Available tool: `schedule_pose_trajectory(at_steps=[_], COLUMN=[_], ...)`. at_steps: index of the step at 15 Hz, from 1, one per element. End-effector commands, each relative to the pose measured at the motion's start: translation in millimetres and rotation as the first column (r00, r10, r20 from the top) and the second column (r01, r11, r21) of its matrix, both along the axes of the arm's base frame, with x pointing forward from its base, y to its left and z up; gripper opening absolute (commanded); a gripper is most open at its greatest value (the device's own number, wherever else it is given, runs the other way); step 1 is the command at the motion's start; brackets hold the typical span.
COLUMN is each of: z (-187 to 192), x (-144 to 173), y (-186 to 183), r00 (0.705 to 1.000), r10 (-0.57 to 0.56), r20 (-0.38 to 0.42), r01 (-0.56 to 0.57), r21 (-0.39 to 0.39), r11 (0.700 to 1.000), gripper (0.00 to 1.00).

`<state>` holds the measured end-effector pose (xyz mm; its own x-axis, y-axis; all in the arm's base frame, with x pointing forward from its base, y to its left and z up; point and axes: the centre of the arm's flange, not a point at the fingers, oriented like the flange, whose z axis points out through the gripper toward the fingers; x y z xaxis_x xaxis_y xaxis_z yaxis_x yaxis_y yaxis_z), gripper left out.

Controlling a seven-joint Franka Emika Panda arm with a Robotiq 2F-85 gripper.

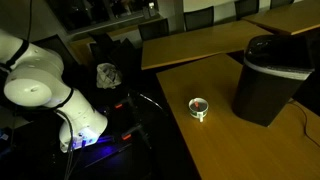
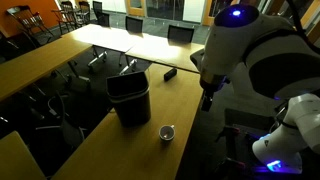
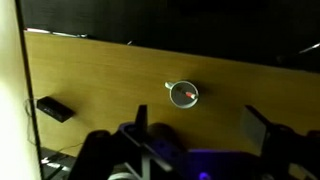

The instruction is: Move the mug to the left

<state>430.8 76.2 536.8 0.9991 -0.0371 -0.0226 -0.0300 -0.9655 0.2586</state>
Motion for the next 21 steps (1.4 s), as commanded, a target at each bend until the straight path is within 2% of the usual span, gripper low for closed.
schedule_pose_trajectory(at_steps=[1,5,7,9,12,15,19,21], z=[0.0,-15.9,-37.8,-70.5,-130.5,-192.7,-260.2,-280.2], x=[0.0,8.9,21.7,36.8,52.9,60.2,59.8,57.6], y=[0.0,-5.2,-12.7,-23.3,-37.6,-46.7,-54.3,-55.6], r00=[1.0,0.998,0.995,0.989,0.97,0.929,0.853,0.843], r10=[0.0,0.064,0.096,0.118,0.224,0.368,0.512,0.515], r20=[0.0,-0.008,0.025,0.087,0.092,0.028,-0.106,-0.156], r01=[0.0,-0.064,-0.098,-0.128,-0.238,-0.366,-0.485,-0.487], r21=[0.0,0.047,0.086,0.123,0.192,0.207,0.203,0.188], r11=[1.0,0.997,0.991,0.984,0.952,0.907,0.851,0.853], gripper=[1.0,1.0,1.0,1.0,1.0,1.0,1.0,1.0])
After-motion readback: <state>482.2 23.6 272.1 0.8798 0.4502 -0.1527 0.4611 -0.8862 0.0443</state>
